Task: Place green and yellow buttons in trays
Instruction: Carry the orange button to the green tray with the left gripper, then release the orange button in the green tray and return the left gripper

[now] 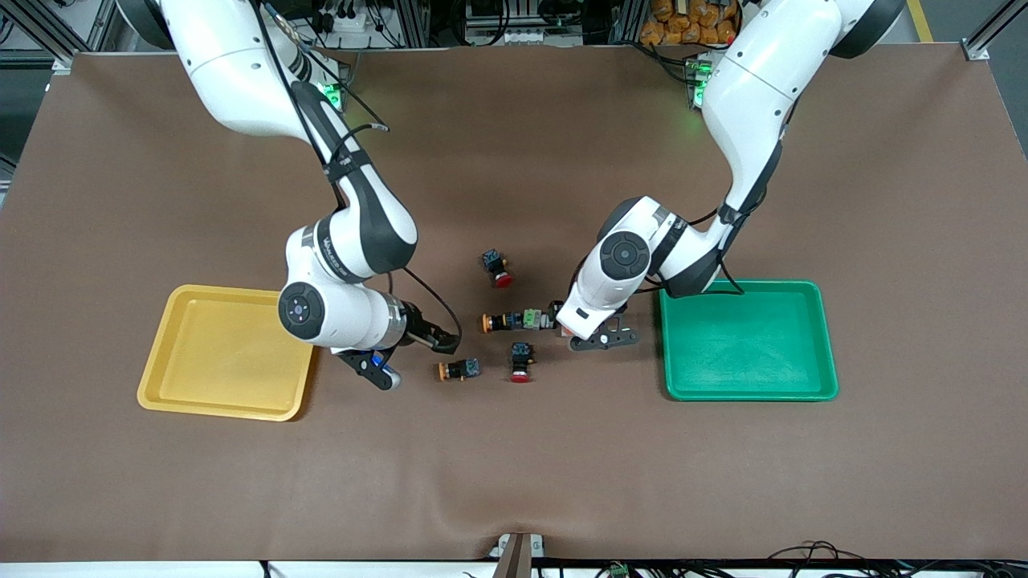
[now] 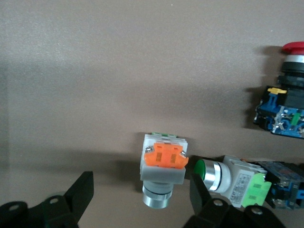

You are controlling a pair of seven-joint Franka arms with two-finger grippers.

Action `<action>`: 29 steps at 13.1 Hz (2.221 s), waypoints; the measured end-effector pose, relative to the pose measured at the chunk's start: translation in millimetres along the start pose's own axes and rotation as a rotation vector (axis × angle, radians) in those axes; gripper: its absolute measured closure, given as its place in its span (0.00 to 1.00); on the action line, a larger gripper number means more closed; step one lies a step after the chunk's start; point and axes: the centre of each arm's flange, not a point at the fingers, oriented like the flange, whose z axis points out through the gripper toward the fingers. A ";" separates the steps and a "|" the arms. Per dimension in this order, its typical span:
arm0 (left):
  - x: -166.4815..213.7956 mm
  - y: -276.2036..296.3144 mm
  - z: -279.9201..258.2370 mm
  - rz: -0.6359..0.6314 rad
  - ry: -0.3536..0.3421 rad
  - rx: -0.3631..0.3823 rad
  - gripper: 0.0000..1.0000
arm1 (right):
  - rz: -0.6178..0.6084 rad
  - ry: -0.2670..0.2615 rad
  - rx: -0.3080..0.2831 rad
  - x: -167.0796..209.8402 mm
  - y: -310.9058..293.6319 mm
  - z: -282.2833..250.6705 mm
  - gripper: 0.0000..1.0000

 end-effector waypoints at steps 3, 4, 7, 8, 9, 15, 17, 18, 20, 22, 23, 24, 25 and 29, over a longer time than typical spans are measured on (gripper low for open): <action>-0.2 2.0 3.3 0.003 0.009 -0.011 0.11 | 0.136 -0.074 0.094 12.4 -8.6 20.8 0.00; -0.5 2.1 5.5 0.004 0.008 -0.011 0.14 | 0.175 -0.094 0.115 20.5 -9.5 30.6 0.00; -4.2 4.2 13.2 0.010 0.002 -0.009 0.21 | 0.245 -0.155 0.167 45.6 -13.4 57.0 0.00; -5.1 5.0 14.1 0.011 0.001 -0.009 0.31 | 0.252 -0.158 0.168 51.0 -12.6 62.4 0.00; -4.9 5.5 13.8 0.012 0.003 -0.011 0.44 | 0.254 -0.159 0.168 56.0 -10.6 66.1 0.00; 33.9 -31.2 -30.6 -0.048 0.020 0.033 0.59 | 0.165 -0.216 0.240 93.8 13.9 86.5 0.00; 51.9 -63.2 -71.1 -0.097 0.006 0.081 0.59 | 0.122 -0.219 0.236 95.7 17.5 97.5 0.00; 59.8 -80.4 -88.7 -0.118 0.000 0.102 0.59 | 0.099 -0.218 0.234 97.1 19.6 102.2 0.00; 78.4 -120.8 -111.4 -0.134 -0.005 0.138 0.59 | 0.074 -0.220 0.236 97.6 20.7 105.1 0.00; 98.8 -170.4 -115.2 -0.131 -0.004 0.188 0.59 | 0.052 -0.221 0.236 97.0 20.6 105.3 0.00; 106.6 -196.4 -111.5 -0.134 0.000 0.223 0.59 | 0.019 -0.221 0.238 96.2 20.5 105.7 0.00; 110.9 -219.7 -105.1 -0.143 -0.006 0.251 0.59 | -0.029 -0.222 0.239 96.0 21.5 106.5 0.09; 112.5 -238.8 -97.2 -0.158 -0.021 0.267 0.59 | -0.079 -0.218 0.252 96.9 21.6 105.4 0.21; 112.7 -284.0 -76.9 -0.200 -0.067 0.283 0.59 | -0.126 -0.206 0.309 111.5 27.4 98.3 0.50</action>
